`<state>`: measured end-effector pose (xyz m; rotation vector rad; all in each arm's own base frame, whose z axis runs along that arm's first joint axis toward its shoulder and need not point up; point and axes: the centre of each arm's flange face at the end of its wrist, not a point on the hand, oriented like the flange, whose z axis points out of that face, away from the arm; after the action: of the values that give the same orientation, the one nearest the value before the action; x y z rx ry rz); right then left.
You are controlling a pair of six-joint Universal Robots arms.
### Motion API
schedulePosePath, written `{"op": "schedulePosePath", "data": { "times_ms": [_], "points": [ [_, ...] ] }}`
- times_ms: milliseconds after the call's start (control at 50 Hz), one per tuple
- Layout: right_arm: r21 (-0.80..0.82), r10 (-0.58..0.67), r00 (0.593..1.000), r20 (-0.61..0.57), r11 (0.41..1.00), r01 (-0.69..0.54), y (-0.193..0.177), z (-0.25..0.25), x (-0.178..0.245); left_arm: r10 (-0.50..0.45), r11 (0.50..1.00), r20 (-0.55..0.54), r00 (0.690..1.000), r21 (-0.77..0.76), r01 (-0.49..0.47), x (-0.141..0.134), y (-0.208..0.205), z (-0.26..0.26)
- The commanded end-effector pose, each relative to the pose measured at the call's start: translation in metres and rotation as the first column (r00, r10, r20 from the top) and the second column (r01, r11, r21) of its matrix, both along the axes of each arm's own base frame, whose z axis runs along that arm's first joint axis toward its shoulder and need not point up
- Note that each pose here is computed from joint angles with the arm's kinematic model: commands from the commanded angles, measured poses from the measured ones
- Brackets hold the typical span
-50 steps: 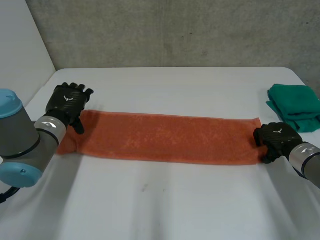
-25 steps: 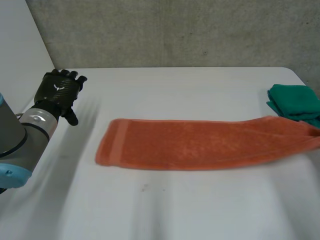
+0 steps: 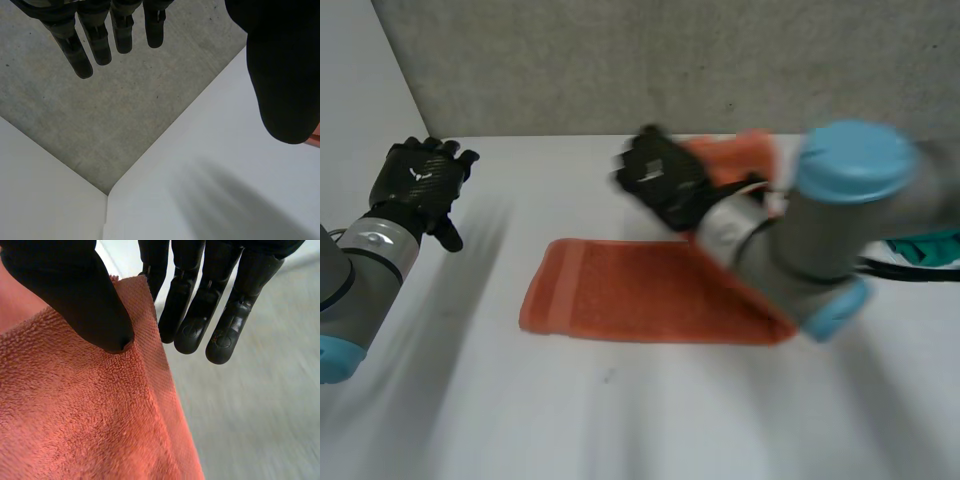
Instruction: Fold the laundry.
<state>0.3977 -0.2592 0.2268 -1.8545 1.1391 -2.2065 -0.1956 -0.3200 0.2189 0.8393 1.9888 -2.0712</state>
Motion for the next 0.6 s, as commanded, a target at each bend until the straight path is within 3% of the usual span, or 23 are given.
{"op": "schedulePosePath", "data": {
  "times_ms": [20,160,240,320,440,600],
  "points": [
    [0.154,0.218,0.976,-0.024,0.965,-0.211,0.044,-0.062,0.066,-0.006,1.000,0.000,1.000,0.012,0.006,-0.002,0.001,-0.004],
    [0.267,0.228,0.971,-0.071,0.943,-0.202,0.061,-0.092,0.079,-0.019,1.000,0.002,1.000,0.024,0.019,-0.006,0.002,-0.009],
    [0.256,0.081,0.994,-0.067,0.965,-0.061,0.046,-0.076,0.072,-0.052,0.998,0.002,0.999,0.029,0.052,-0.018,0.005,-0.012],
    [0.348,-0.073,0.997,0.037,0.936,0.056,0.037,-0.036,0.056,-0.111,0.994,-0.022,0.994,0.016,0.111,-0.038,0.013,-0.008],
    [0.623,-0.332,0.932,0.145,0.763,0.174,-0.002,-0.004,-0.014,-0.204,0.978,-0.111,0.973,0.022,0.208,-0.071,0.028,-0.005],
    [0.759,-0.488,0.871,-0.053,0.548,0.353,-0.004,-0.057,-0.086,-0.270,0.956,-0.141,0.952,0.077,0.283,-0.102,0.037,-0.026]
  ]
}}
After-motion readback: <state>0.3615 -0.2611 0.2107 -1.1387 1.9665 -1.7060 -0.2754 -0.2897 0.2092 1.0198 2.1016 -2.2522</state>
